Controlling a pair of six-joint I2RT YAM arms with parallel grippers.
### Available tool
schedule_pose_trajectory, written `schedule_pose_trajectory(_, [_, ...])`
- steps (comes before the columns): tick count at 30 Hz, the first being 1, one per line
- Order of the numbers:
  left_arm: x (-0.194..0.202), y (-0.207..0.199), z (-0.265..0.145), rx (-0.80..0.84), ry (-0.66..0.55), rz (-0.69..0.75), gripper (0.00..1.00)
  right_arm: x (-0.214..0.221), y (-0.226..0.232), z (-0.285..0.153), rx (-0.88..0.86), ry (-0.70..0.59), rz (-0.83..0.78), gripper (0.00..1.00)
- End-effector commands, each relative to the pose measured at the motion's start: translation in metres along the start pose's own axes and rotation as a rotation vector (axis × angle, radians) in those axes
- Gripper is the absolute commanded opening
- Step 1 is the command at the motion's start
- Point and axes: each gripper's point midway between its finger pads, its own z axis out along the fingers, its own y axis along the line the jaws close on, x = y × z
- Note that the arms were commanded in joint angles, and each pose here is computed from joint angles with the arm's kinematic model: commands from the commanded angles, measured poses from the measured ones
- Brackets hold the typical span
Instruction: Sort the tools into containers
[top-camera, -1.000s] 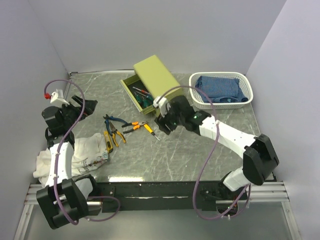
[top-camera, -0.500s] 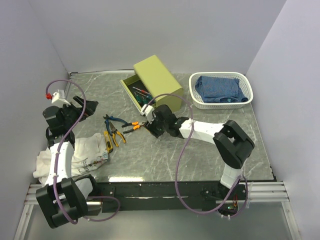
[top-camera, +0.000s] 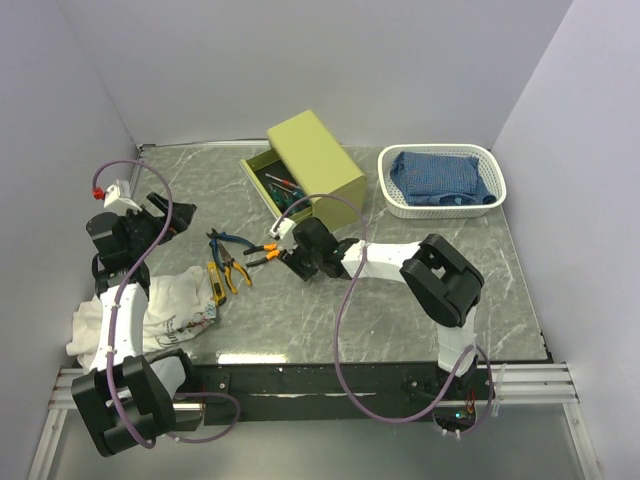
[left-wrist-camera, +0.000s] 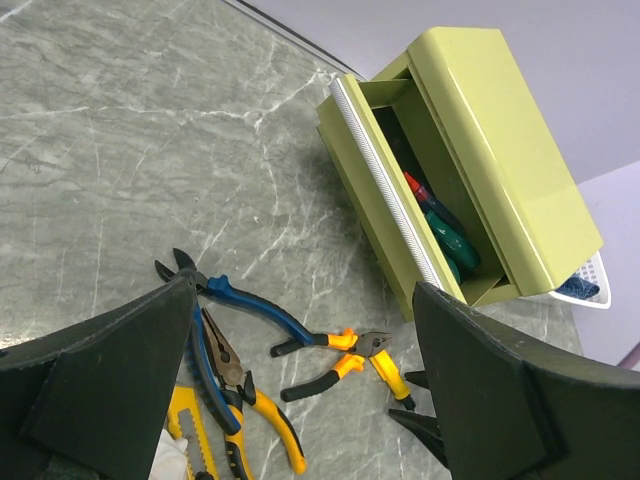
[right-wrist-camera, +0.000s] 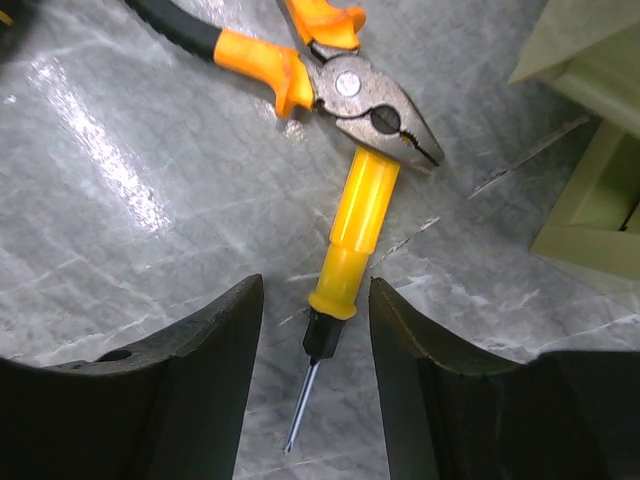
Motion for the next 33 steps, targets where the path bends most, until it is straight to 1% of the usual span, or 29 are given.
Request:
schedule_pose_trajectory(1, [-0.006,-0.005,0.000,0.019,-0.027,0.039,0.97,-0.019,-0.002,0.001,0.008,-0.050,0.014,0.53])
schedule_pose_trajectory(3, [-0.007,-0.006,0.000,0.023,-0.029,0.040,0.96,-0.015,-0.001,0.003,0.002,-0.043,0.009,0.52])
schedule_pose_trajectory(6, [-0.006,-0.005,-0.001,0.019,-0.029,0.041,0.96,-0.005,0.001,0.006,-0.007,-0.018,0.006,0.46])
schedule_pose_trajectory(9, [-0.006,-0.005,-0.001,0.019,-0.026,0.041,0.96,0.002,0.008,0.004,-0.041,-0.001,0.008,0.31])
schedule_pose_trajectory(10, [-0.007,-0.006,-0.001,0.020,-0.028,0.044,0.96,0.006,0.012,0.003,-0.058,0.007,0.008,0.22])
schedule_pose_trajectory(11, [-0.006,-0.005,-0.001,0.019,-0.029,0.044,0.97,0.006,0.013,0.001,-0.065,0.010,0.008,0.18])
schedule_pose_trajectory(13, [-0.006,-0.004,-0.001,0.016,-0.026,0.046,0.97,0.011,0.014,-0.011,-0.079,0.041,0.003,0.10])
schedule_pose_trajectory(14, [-0.008,-0.006,0.000,0.020,-0.027,0.048,0.96,0.010,0.016,-0.019,-0.093,0.043,-0.001,0.08])
schedule_pose_trajectory(15, [-0.008,-0.006,0.000,0.020,-0.027,0.053,0.97,-0.001,0.014,-0.034,-0.099,0.018,-0.027,0.07])
schedule_pose_trajectory(16, [-0.010,-0.007,0.000,0.024,-0.027,0.054,0.97,0.007,0.015,-0.044,-0.119,0.052,-0.041,0.04])
schedule_pose_trajectory(17, [-0.010,-0.006,0.001,0.024,-0.027,0.053,0.96,0.005,0.018,-0.055,-0.159,0.044,-0.083,0.03])
schedule_pose_trajectory(18, [-0.011,-0.007,0.001,0.027,-0.030,0.051,0.96,-0.006,0.016,-0.074,-0.172,0.006,-0.109,0.02])
schedule_pose_trajectory(19, [-0.010,-0.007,0.002,0.028,-0.029,0.048,0.97,0.002,0.016,-0.086,-0.196,0.039,-0.130,0.00])
schedule_pose_trajectory(20, [-0.012,-0.008,0.002,0.034,-0.036,0.051,0.96,0.002,0.016,-0.096,-0.217,0.042,-0.162,0.00])
schedule_pose_trajectory(21, [-0.013,-0.009,0.003,0.038,-0.038,0.043,0.96,-0.006,0.020,-0.112,-0.275,0.007,-0.231,0.00])
schedule_pose_trajectory(22, [-0.013,-0.009,0.003,0.040,-0.040,0.043,0.97,-0.002,0.018,-0.124,-0.306,0.041,-0.242,0.00])
schedule_pose_trajectory(23, [-0.013,-0.009,0.004,0.043,-0.041,0.043,0.97,-0.005,0.018,-0.133,-0.346,0.033,-0.298,0.00])
schedule_pose_trajectory(24, [-0.014,-0.010,0.004,0.047,-0.043,0.044,0.96,-0.009,0.022,-0.142,-0.390,0.022,-0.307,0.00])
schedule_pose_trajectory(25, [-0.014,-0.011,0.004,0.049,-0.043,0.045,0.96,-0.022,0.018,-0.150,-0.389,-0.004,-0.312,0.00])
schedule_pose_trajectory(27, [-0.015,-0.010,0.004,0.047,-0.046,0.047,0.97,-0.045,0.002,-0.157,-0.352,-0.082,-0.286,0.00])
schedule_pose_trajectory(28, [-0.014,-0.009,0.004,0.042,-0.046,0.045,0.96,-0.074,-0.009,-0.158,-0.299,-0.173,-0.284,0.00])
schedule_pose_trajectory(29, [-0.014,-0.009,0.004,0.041,-0.047,0.041,0.97,-0.090,-0.015,-0.158,-0.267,-0.205,-0.222,0.00])
schedule_pose_trajectory(30, [-0.013,-0.010,0.003,0.042,-0.043,0.035,0.96,-0.100,-0.021,-0.149,-0.238,-0.214,-0.181,0.00])
schedule_pose_trajectory(31, [-0.013,-0.010,0.003,0.043,-0.041,0.029,0.96,-0.135,-0.037,-0.153,-0.168,-0.288,-0.153,0.00])
schedule_pose_trajectory(32, [-0.012,-0.010,0.002,0.045,-0.040,0.025,0.96,-0.140,-0.043,-0.135,-0.151,-0.266,-0.058,0.00])
schedule_pose_trajectory(33, [-0.011,-0.010,0.002,0.044,-0.036,0.021,0.96,-0.150,-0.049,-0.130,-0.127,-0.272,-0.018,0.00])
